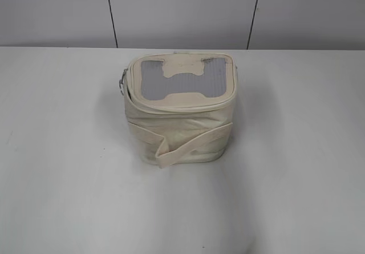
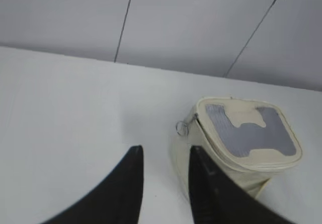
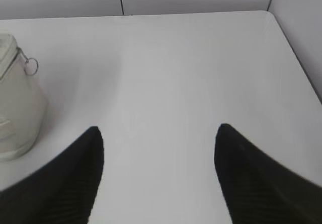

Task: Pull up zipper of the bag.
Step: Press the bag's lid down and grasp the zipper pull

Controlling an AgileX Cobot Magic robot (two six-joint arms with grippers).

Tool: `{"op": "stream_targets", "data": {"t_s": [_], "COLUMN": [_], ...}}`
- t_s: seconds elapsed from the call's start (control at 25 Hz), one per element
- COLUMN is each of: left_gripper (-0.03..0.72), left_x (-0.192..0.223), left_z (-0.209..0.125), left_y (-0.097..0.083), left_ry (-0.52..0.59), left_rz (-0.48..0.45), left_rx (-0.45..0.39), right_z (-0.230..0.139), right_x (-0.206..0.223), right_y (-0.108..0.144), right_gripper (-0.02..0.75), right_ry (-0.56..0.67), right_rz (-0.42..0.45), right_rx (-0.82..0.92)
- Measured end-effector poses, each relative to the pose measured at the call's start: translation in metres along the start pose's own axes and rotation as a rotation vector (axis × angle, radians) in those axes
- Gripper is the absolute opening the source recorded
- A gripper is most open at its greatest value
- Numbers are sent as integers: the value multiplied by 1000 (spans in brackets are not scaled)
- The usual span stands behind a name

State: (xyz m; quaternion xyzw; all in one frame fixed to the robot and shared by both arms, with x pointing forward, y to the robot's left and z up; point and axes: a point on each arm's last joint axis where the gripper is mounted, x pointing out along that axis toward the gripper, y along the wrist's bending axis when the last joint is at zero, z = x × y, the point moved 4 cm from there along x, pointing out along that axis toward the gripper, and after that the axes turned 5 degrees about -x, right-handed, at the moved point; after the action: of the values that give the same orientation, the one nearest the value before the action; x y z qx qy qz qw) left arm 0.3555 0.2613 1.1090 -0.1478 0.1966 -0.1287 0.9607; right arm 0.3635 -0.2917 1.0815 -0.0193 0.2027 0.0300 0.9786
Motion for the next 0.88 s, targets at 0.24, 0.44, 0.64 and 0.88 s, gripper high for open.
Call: {"op": "stream_targets", "data": {"t_s": [0.24,0.44,0.64,0.88], "left_gripper": [246,246,265,324], "left_x": [61,115,156,193], "left_z": [6,0,-6,-5], "left_y": [-4,-6,-2,6], "left_ry": [227,428,544,588], "left_rz": [-62,-134,-166,-162], "left_rx": [-74,-138,-181,-179], "right_z": [45,89,125,162], "right_x": [76,125,178,237], "right_y": [12,33,55,101], "right_gripper": [543,543,543,540], "right_ry": [129,208,288,334], "right_rz": [114,302,525,633], "right_rx": [-76,-175,-282,-576]}}
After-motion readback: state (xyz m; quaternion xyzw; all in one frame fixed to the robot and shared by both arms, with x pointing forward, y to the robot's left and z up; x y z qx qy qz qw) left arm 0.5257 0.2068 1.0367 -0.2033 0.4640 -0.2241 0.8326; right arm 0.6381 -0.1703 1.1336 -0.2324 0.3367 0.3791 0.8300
